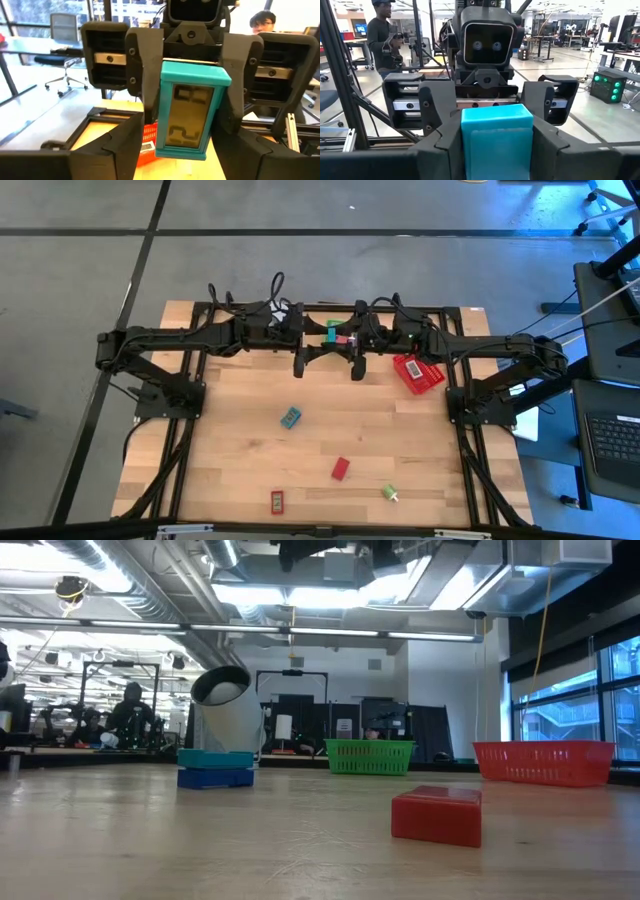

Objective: Pick & Place Office items
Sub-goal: Put the bottom blue digital timer into the red bin

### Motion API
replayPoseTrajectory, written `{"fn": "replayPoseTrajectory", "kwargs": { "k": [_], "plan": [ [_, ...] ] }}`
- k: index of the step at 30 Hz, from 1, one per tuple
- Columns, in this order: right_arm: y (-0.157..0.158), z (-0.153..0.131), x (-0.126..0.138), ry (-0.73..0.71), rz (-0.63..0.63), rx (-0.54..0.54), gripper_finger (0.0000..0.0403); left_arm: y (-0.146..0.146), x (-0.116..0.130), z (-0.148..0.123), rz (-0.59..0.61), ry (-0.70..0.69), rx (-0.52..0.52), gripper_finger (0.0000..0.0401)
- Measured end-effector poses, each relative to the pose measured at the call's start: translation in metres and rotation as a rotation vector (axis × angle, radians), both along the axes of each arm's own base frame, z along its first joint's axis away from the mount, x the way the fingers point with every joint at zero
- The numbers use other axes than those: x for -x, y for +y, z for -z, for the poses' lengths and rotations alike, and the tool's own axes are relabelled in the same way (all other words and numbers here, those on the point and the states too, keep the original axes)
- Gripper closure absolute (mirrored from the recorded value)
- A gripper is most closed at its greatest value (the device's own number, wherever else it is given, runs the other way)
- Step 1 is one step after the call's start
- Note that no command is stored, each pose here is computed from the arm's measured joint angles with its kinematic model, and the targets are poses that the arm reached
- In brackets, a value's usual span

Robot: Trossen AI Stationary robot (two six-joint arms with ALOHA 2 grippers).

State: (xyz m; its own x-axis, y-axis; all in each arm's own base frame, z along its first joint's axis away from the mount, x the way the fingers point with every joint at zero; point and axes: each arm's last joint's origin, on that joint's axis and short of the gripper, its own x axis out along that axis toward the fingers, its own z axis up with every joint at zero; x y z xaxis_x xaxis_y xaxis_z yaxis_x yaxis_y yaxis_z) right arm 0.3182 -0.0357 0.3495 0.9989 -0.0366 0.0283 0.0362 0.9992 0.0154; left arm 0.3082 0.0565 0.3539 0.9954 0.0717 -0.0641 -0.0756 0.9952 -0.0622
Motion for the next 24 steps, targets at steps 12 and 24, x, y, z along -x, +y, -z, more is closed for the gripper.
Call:
{"fn": "replayPoseTrajectory", "kwargs": {
  "k": [12,24],
  "plan": [
    [-0.015,-0.002,0.028,0.171,0.222,-0.012,0.0242,0.012,0.012,0.001,-0.160,0.066,0.152,0.0134],
    [-0.028,0.029,0.073,0.667,0.511,-0.052,0.0242,0.016,0.025,0.002,-0.193,0.131,0.214,0.0136]
  ]
}}
